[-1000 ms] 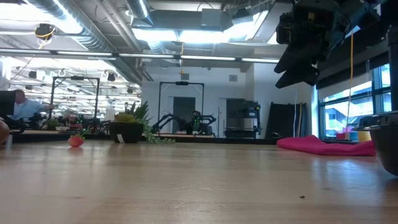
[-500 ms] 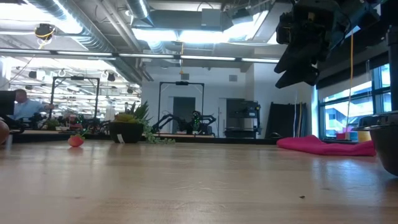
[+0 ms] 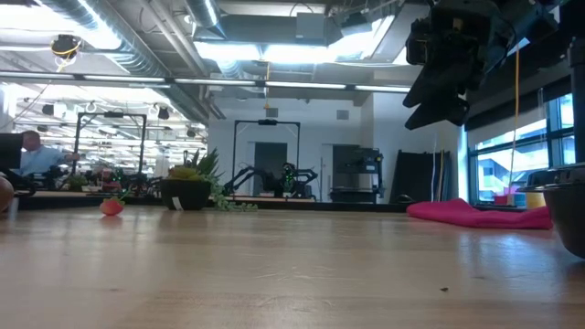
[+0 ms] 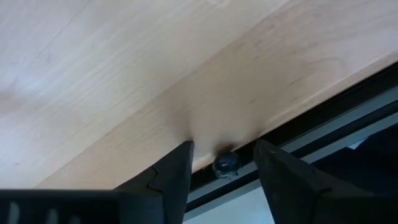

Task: Pick and placing Produce into tupperware
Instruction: Put the blueberry into the left black bin

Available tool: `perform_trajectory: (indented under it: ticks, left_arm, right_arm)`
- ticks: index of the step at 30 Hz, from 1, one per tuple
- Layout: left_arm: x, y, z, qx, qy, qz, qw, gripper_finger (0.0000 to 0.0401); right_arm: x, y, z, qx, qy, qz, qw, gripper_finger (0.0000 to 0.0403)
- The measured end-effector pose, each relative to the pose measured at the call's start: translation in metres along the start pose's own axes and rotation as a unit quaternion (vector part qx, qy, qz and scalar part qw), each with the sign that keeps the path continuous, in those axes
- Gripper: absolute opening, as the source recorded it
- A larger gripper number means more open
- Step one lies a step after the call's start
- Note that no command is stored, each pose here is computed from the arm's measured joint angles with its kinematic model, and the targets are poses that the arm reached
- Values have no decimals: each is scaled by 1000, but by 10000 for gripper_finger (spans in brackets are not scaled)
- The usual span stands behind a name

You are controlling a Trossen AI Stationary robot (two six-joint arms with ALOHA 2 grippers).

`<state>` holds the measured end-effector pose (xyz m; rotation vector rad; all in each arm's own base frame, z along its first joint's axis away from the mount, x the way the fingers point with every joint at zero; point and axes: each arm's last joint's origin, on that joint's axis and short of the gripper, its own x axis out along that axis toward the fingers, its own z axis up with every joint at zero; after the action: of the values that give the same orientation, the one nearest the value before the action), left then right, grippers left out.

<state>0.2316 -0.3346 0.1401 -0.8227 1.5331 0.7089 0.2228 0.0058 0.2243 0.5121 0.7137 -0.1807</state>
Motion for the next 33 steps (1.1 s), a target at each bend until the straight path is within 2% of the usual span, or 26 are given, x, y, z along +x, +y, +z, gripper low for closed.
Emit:
perform_trajectory:
  ticks: [13, 24, 33]
  left_arm:
    - [0, 0, -1, 4, 13, 3, 1000, 146]
    - [0, 0, -2, 1, 28, 7, 1000, 153]
    - [0, 0, -2, 2, 33, 7, 999, 130]
  right_arm:
    - [0, 0, 0, 0, 0, 0, 1000, 222]
    - [0, 0, 0, 0, 0, 0, 1000, 222]
    - [0, 0, 0, 0, 0, 0, 1000, 222]
